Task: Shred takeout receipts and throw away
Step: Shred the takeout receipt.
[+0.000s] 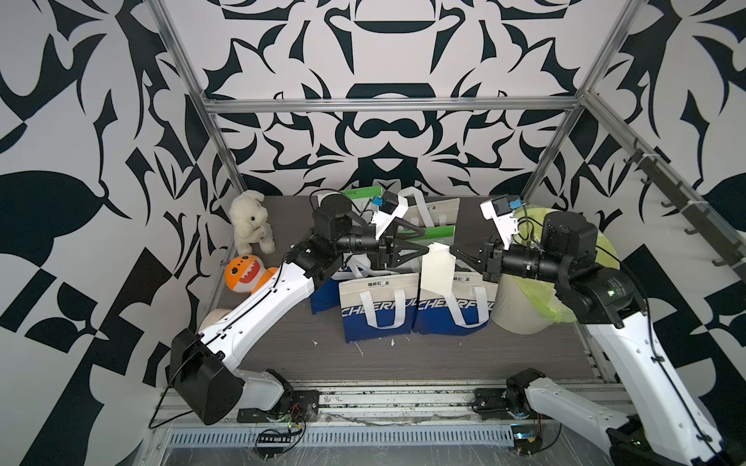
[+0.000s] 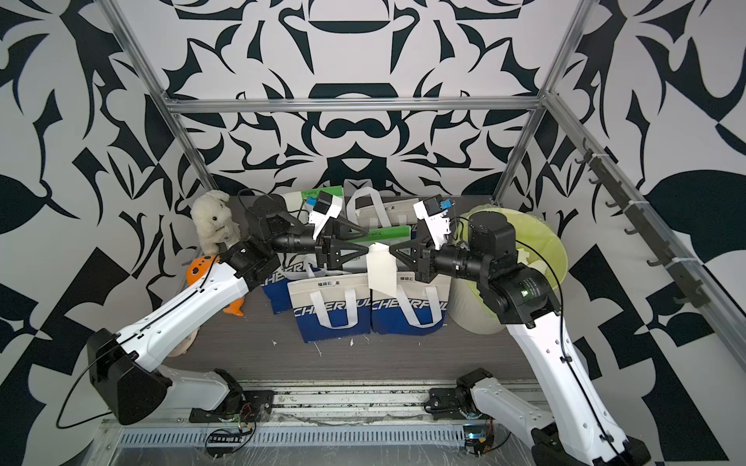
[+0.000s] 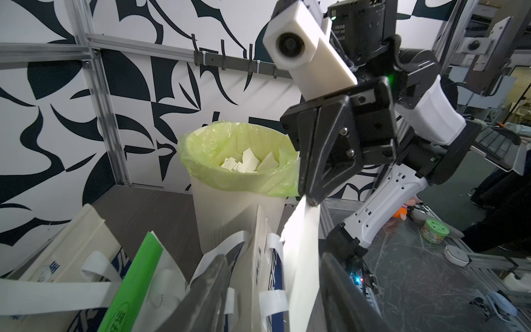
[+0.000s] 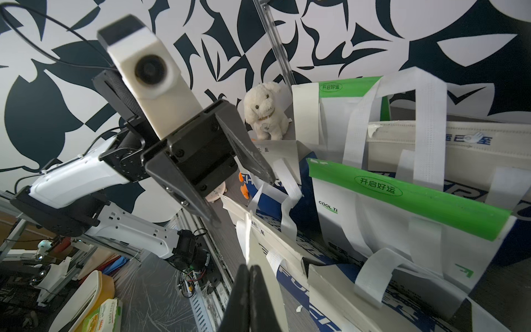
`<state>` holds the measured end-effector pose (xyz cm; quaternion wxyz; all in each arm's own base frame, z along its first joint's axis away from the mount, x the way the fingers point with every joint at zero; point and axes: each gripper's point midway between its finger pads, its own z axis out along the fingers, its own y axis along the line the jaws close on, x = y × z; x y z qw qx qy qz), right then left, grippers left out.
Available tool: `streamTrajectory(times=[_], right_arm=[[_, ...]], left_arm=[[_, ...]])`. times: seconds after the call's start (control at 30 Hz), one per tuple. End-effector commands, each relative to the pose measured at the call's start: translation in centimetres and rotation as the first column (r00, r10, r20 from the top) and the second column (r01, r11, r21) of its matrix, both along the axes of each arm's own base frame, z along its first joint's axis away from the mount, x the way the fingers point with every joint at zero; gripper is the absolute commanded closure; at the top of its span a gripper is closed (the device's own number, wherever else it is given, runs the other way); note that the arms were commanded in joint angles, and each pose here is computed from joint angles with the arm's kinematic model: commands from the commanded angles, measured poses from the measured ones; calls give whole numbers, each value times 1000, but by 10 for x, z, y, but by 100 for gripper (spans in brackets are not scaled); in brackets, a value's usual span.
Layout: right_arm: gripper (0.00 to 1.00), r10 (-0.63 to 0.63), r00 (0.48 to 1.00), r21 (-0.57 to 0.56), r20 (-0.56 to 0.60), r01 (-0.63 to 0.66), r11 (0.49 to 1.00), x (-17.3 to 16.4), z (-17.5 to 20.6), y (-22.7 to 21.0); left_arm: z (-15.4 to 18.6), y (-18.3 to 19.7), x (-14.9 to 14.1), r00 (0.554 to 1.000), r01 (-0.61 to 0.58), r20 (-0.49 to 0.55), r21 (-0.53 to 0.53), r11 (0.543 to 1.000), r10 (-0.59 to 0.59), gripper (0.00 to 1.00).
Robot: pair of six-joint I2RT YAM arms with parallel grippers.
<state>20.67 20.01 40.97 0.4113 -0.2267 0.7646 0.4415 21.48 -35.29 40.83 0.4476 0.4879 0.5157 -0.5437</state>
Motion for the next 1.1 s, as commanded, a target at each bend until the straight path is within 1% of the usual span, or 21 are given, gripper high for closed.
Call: streamTrajectory(times=[0.0, 0.23, 0.43, 0.53, 0.67, 0.8, 0.9, 1.07], right_arm=[[100, 13, 997, 35, 74, -16, 999, -5, 18, 0], [100, 30, 996, 44, 85, -34, 998, -4, 22, 3], [100, 73, 995, 53, 68, -77, 996, -7, 19, 8], [100, 83, 995, 55, 57, -86, 995, -8, 15, 9], [100, 92, 995, 61, 44, -94, 994, -7, 12, 11], [100, 87, 996, 53, 31, -89, 995, -4, 7, 11], [100, 83, 996, 52, 30, -85, 995, -3, 6, 11], [100, 80, 996, 54, 30, -81, 995, -1, 7, 12]], left_arm=[[9, 0, -13, 999, 54, -7, -21, 998, -54, 51], [4, -7, -14, 997, 68, -24, -5, 998, -68, 53], [3, -11, -8, 998, 48, -28, -1, 999, -48, 50], [0, -12, -9, 997, 67, -30, 2, 998, -67, 50], [1, -14, -12, 994, 102, -49, -2, 995, -102, 54], [4, -13, -15, 993, 113, -37, -13, 994, -113, 57], [5, -12, -17, 992, 123, -33, -15, 992, -123, 62], [5, -12, -18, 991, 125, -38, -15, 992, -125, 65]])
